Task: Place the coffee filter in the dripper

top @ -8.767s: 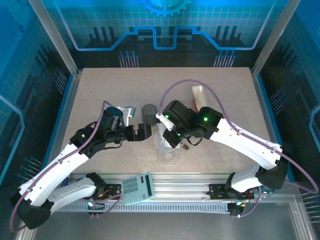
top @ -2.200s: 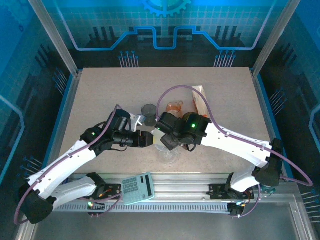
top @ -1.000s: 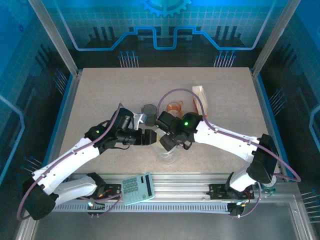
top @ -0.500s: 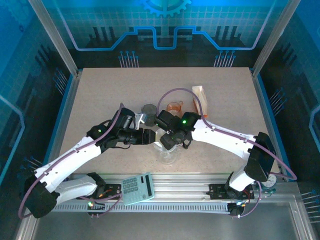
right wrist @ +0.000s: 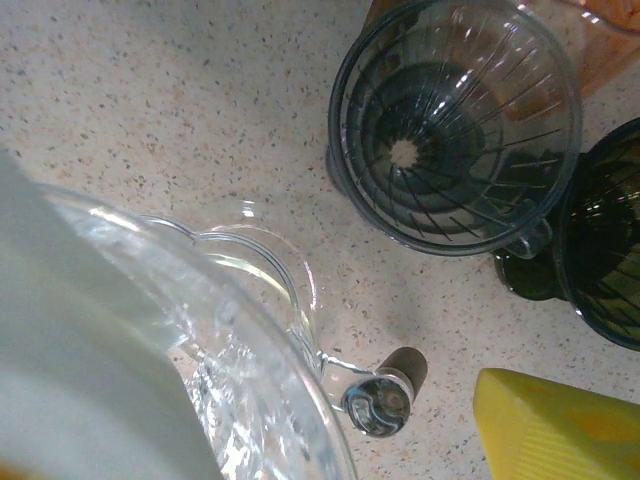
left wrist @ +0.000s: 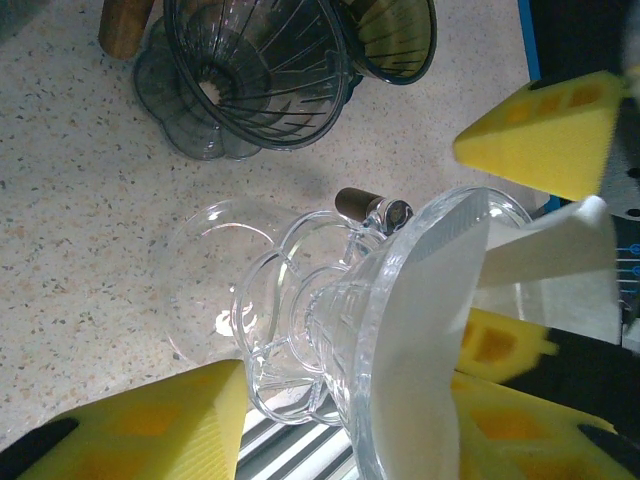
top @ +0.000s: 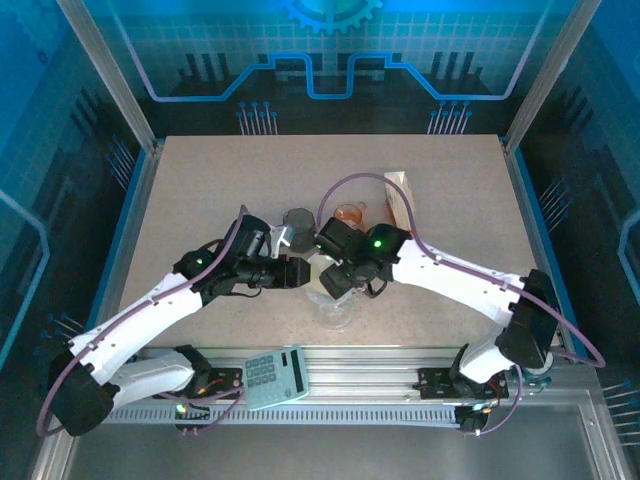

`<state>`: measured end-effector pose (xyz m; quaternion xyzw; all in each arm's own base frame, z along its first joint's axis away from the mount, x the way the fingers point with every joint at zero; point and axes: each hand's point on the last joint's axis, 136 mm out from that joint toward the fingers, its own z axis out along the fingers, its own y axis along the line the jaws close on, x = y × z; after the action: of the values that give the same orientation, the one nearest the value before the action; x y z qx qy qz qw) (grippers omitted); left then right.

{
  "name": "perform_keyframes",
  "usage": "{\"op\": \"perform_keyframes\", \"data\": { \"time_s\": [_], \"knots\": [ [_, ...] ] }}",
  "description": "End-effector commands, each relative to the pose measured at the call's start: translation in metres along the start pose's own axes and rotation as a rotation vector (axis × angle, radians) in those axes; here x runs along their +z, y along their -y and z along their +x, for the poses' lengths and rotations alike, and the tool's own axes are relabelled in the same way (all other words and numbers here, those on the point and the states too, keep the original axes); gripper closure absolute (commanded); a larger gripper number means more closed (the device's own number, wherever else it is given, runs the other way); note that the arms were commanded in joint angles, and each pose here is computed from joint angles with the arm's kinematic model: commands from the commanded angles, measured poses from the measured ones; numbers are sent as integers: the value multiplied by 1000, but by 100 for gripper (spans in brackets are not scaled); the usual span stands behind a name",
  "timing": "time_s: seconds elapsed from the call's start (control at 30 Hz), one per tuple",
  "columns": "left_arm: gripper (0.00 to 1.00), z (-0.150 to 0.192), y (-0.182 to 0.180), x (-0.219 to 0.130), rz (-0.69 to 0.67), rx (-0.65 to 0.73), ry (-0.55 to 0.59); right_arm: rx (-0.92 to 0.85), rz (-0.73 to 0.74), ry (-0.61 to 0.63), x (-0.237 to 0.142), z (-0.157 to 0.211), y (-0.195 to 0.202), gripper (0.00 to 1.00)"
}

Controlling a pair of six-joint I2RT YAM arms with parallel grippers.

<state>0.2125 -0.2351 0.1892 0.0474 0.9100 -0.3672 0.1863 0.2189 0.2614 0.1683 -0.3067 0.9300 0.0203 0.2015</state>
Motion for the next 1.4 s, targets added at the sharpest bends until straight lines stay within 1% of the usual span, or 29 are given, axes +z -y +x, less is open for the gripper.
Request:
{"op": "perform_keyframes", "data": {
  "time_s": [0.0,0.1,0.27,0.5,0.67,0.87,1.1,1.37],
  "knots": [
    [54,-6,10,-1,27,14,12,32,-17,80,-24,-12,7,22],
    [54,-6,10,0,29,11,13,51,-20,96,-30,-10,11,21],
    [57,-8,11,2,34,7,17,76,-16,75,-26,-2,17,22],
    [59,-10,12,5,35,5,13,87,-29,143,-41,-6,20,25],
    [61,-16,17,8,50,6,16,95,-26,135,-41,-3,24,27],
    [62,-19,19,10,49,8,13,83,-76,141,-40,-7,14,23],
    [61,-17,18,6,47,6,18,43,-98,63,-17,-9,-1,21],
    [59,-16,17,7,45,7,12,13,-58,-5,5,-3,-3,21]
  ]
}}
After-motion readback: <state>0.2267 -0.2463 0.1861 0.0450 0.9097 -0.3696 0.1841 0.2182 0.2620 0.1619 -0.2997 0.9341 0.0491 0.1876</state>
